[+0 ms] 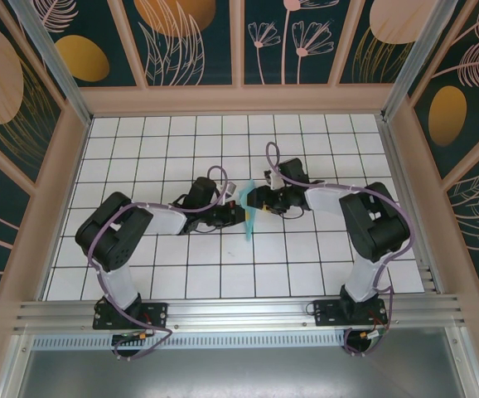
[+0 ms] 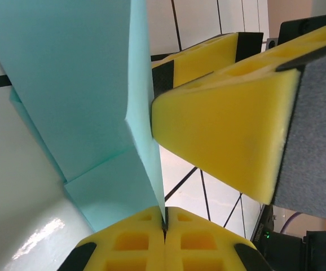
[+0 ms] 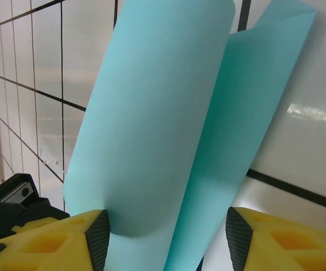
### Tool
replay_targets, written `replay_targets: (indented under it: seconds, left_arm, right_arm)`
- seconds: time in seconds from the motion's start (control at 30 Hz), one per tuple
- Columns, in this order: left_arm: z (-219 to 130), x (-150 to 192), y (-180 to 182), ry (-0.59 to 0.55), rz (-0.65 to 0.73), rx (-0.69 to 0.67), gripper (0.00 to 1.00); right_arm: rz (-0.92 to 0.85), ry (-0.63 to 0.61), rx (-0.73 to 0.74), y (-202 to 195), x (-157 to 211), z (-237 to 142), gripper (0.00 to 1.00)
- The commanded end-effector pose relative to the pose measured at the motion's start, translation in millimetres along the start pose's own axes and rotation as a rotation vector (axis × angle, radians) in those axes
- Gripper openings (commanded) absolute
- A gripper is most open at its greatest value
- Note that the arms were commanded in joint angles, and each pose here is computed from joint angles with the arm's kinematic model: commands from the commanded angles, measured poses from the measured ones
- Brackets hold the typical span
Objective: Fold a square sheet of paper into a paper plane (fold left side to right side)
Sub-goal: Fold the wing for the fifth time at the center of the table.
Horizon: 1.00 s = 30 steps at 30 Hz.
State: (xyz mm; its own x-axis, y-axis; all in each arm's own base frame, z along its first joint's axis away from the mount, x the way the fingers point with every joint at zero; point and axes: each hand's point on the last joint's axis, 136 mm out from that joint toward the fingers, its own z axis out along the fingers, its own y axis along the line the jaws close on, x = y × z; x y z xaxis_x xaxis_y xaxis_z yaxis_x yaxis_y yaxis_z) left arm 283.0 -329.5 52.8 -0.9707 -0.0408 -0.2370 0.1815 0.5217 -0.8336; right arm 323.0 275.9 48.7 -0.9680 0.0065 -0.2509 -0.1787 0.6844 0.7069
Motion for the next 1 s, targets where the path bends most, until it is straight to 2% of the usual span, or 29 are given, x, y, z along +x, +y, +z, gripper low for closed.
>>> replay_targets:
  seconds: [0.0,0.2,0.3,0.47,0.67,0.87,0.97]
  left_arm:
    - [3,2,4,0.007,-0.019,0.028,0.00]
    - [7,4,13,0.011,-0.038,0.024,0.00]
    - [7,4,14,0.010,-0.040,0.022,0.03]
    - [4,2,13,0.001,-0.034,0.016,0.20]
    - [-8,-5,7,-0.026,-0.013,-0.002,0.33]
    - [-25,-23,8,-0.073,-0.010,-0.015,0.45]
    - [-24,-28,10,-0.064,-0.009,-0.016,0.45]
  right_arm:
    - [0.012,0.000,0.031,-4,-5,6,0.56]
    - [0.036,0.016,0.074,-15,1,12,0.54]
    - [0.049,0.025,0.093,-19,3,14,0.53]
    - [0.059,0.036,0.111,-24,5,16,0.52]
    - [0.063,0.045,0.111,-26,8,19,0.52]
    - [0.061,0.046,0.113,-26,8,19,0.52]
    - [0.062,0.046,0.113,-27,7,19,0.52]
